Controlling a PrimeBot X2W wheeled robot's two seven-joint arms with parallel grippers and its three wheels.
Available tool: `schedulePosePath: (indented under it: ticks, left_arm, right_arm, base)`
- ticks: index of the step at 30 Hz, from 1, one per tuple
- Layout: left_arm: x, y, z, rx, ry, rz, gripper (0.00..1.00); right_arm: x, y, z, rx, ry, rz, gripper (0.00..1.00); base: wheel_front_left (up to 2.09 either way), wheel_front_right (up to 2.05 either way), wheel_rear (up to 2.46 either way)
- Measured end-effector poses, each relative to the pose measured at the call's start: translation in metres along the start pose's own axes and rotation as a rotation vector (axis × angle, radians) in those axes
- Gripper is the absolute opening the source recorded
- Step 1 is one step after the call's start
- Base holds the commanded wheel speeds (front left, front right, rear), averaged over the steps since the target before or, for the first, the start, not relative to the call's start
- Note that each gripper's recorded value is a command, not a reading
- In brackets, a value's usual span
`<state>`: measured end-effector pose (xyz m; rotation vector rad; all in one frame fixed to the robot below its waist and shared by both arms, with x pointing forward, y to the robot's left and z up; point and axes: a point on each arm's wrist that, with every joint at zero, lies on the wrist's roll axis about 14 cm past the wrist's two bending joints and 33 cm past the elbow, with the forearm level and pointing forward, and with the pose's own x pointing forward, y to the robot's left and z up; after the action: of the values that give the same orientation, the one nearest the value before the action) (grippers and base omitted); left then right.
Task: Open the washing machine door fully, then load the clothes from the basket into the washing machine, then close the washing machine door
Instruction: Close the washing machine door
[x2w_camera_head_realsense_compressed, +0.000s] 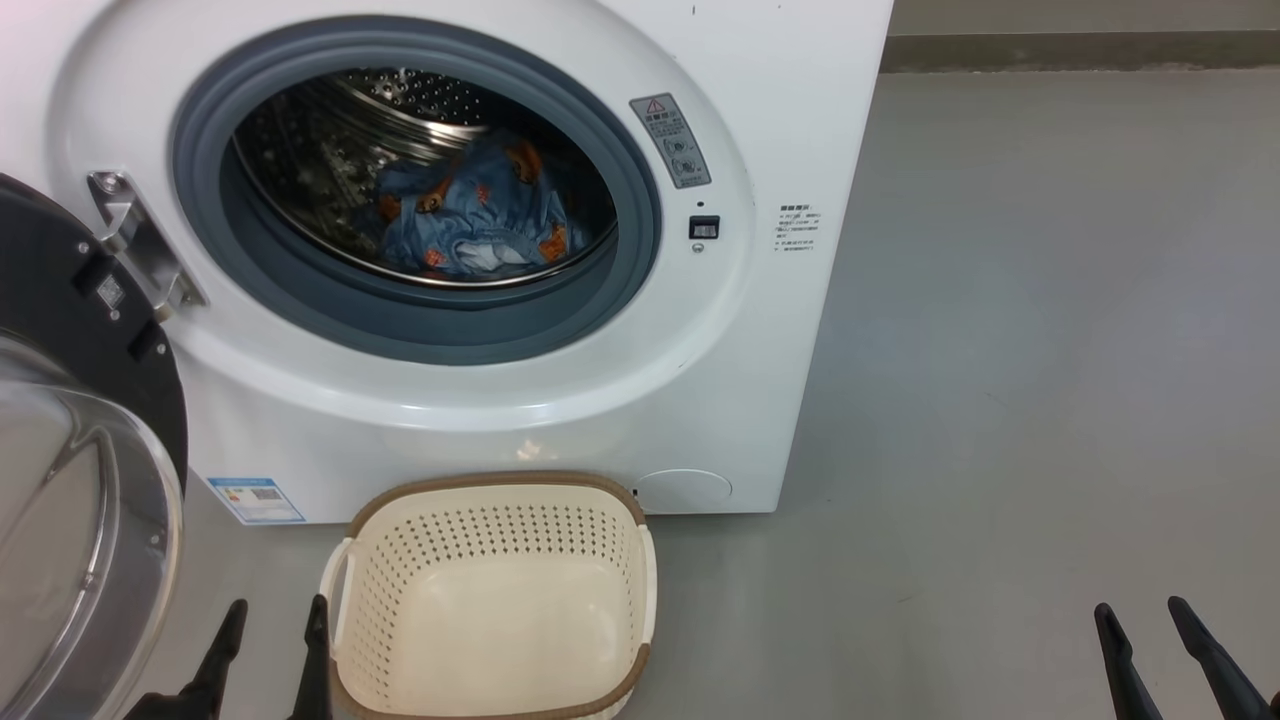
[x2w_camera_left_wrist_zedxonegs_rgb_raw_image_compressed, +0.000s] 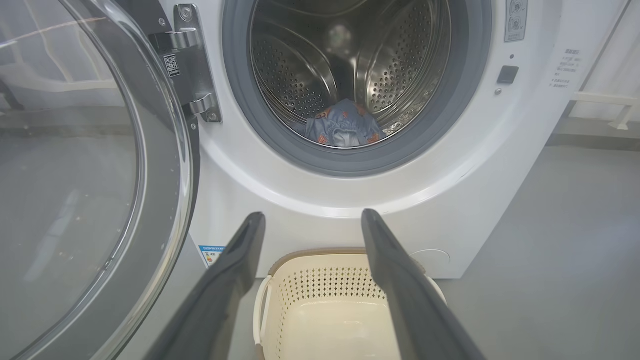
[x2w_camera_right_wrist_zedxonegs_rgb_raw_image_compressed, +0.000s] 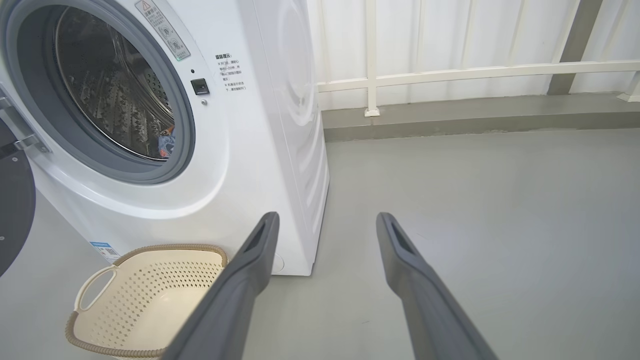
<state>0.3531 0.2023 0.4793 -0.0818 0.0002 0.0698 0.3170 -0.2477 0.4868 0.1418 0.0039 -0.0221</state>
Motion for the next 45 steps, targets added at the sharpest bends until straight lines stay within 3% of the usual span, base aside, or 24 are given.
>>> schedulePosePath:
  ticks: [14,31,45]
  left_arm:
    - [-0.002,-0.002,0.001,-0.001,-0.005,-0.003,1.00]
    - [-0.008,0.000,0.004,-0.010,-0.012,0.000,1.00]
    - [-0.011,0.000,0.003,-0.013,-0.010,-0.004,1.00]
  right_arm:
    - [0.001,0.002,0.001,0.002,-0.005,0.006,1.00]
    - [0.001,0.004,0.005,0.004,-0.018,0.013,1.00]
    - [0.004,0.010,0.004,0.007,-0.016,0.031,1.00]
  base:
    - [-0.10,0.10,0.00]
    - [-1.30,1.30,0.00]
    - [-0.15,0.15,0.00]
